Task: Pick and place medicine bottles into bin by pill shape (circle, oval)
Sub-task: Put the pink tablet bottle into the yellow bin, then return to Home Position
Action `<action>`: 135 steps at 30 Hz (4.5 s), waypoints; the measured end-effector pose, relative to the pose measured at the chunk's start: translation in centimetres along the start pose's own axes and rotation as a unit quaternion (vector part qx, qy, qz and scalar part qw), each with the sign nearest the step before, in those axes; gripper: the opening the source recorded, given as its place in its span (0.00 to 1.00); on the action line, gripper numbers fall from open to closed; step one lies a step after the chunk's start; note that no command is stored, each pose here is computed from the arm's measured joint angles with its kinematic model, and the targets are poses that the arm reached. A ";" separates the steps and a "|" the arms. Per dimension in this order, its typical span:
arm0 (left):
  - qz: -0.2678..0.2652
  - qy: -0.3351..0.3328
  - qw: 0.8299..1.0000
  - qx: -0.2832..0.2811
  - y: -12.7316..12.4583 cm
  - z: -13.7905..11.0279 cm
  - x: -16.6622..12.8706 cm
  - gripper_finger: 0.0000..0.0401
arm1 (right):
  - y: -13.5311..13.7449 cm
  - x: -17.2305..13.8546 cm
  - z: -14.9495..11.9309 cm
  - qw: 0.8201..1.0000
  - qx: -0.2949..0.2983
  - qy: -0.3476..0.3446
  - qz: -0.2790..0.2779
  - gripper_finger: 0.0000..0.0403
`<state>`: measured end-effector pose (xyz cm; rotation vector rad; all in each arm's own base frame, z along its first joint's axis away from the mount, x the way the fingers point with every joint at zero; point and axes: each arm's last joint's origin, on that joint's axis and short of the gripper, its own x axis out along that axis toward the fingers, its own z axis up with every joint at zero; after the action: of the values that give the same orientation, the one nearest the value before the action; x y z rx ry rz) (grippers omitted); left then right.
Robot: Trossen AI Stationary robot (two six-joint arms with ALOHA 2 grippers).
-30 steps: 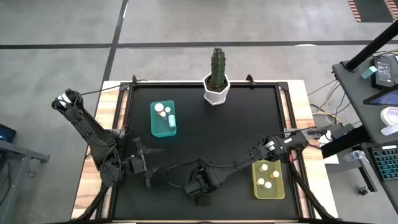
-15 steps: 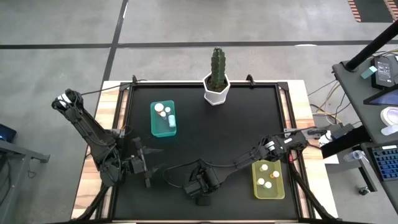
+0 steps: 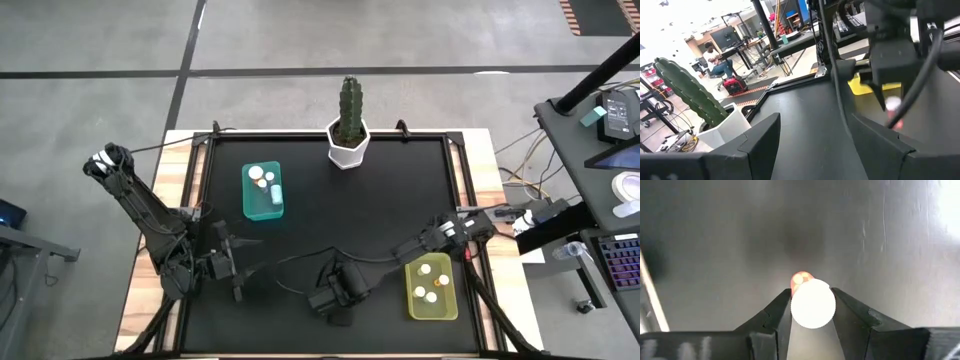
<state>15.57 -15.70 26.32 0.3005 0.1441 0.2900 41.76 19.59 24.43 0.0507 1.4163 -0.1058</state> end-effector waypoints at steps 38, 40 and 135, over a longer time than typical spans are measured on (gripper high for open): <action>0.001 -0.004 1.000 -0.008 0.0 0.2 0.0 0.56 | -6.2 -9.3 -22.6 0.984 0.168 0.000 0.058 0.28; 0.001 -0.004 1.000 -0.008 0.0 0.2 0.0 0.56 | -6.9 -8.7 -23.5 0.984 0.171 0.004 0.052 0.28; 0.001 -0.004 1.000 -0.007 0.0 0.2 0.0 0.56 | -8.1 -0.7 -27.1 0.985 0.146 -0.005 0.096 0.45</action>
<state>15.62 -15.72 26.46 0.2883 0.1342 0.2924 14.20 14.26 21.14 0.4264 1.3703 -0.1533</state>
